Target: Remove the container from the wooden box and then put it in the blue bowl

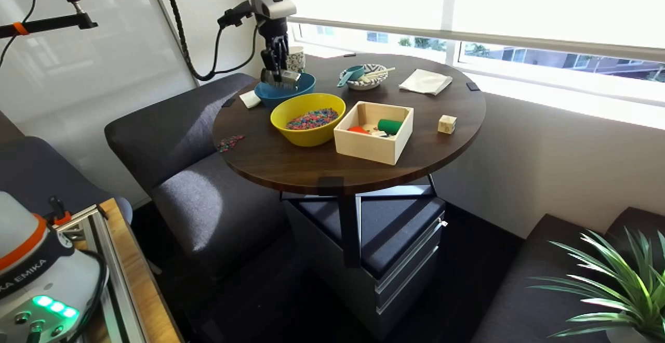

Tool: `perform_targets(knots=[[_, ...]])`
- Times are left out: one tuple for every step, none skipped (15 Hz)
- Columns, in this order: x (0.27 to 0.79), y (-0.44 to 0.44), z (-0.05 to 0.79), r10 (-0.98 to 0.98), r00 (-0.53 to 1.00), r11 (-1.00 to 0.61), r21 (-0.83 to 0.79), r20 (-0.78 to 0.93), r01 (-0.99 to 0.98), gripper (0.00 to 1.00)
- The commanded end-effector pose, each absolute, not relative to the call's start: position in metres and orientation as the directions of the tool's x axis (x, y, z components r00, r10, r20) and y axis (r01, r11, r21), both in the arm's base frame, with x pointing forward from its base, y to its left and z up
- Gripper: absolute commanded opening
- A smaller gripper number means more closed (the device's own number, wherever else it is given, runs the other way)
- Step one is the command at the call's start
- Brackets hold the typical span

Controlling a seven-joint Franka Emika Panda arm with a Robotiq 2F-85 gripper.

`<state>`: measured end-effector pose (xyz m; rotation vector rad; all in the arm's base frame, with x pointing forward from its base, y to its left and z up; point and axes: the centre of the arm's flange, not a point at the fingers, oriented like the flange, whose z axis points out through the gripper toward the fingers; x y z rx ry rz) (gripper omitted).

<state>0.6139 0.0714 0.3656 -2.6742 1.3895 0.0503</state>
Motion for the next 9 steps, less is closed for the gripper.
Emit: perform_targets(knots=[[0.632, 0.064, 0.358, -0.839, 0.542, -0.538, -0.086, -0.045, -0.839, 0.23], [0.633, 0.063, 0.358, -0.841, 0.538, -0.535, -0.066, -0.050, -0.842, 0.23], [0.633, 0.062, 0.356, -0.836, 0.546, -0.544, -0.047, -0.057, -0.838, 0.73], [0.630, 0.062, 0.357, -0.827, 0.557, -0.556, -0.028, -0.074, -0.830, 0.74], [0.628, 0.062, 0.358, -0.823, 0.562, -0.563, -0.010, -0.089, -0.826, 0.80], [0.624, 0.061, 0.363, -0.814, 0.567, -0.571, -0.004, -0.121, -0.821, 0.88], [0.620, 0.060, 0.370, -0.808, 0.570, -0.576, -0.005, -0.148, -0.818, 0.95], [0.617, 0.058, 0.380, -0.801, 0.574, -0.580, -0.016, -0.170, -0.815, 1.00], [0.611, 0.051, 0.394, -0.790, 0.585, -0.584, -0.068, -0.181, -0.809, 1.00]])
